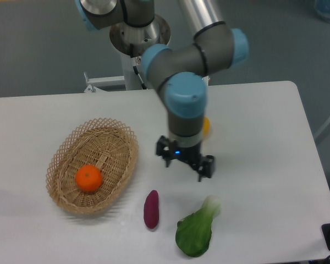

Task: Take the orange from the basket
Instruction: 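Move the open gripper over the wicker basket above the orange, then lower the gripper onto the orange and close it around the fruit, then lift the orange out of the basket and carry it toward the mango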

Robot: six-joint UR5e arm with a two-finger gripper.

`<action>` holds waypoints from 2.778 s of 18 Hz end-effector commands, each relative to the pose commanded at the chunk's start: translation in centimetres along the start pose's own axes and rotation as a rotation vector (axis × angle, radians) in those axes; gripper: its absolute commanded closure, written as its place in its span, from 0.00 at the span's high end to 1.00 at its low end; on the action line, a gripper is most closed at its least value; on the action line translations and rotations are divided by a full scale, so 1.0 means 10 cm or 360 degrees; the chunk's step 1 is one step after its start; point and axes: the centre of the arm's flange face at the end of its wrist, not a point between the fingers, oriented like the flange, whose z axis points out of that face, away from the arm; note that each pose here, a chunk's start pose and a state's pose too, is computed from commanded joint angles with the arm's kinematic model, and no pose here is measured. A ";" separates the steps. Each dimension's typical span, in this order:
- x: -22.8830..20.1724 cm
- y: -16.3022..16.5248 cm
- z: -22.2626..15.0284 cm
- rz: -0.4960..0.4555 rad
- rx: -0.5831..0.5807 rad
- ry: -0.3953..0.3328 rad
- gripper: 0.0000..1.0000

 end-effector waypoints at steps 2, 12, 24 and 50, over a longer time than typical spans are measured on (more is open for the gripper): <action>0.25 -0.11 0.03 -0.0021 -0.0002 0.0011 1.00; 1.44 -0.42 0.43 0.0170 -0.0034 0.0215 1.00; 1.90 -0.38 0.94 0.0257 -0.0163 0.0318 1.00; 1.41 -0.39 0.52 0.0037 -0.0024 0.0210 0.31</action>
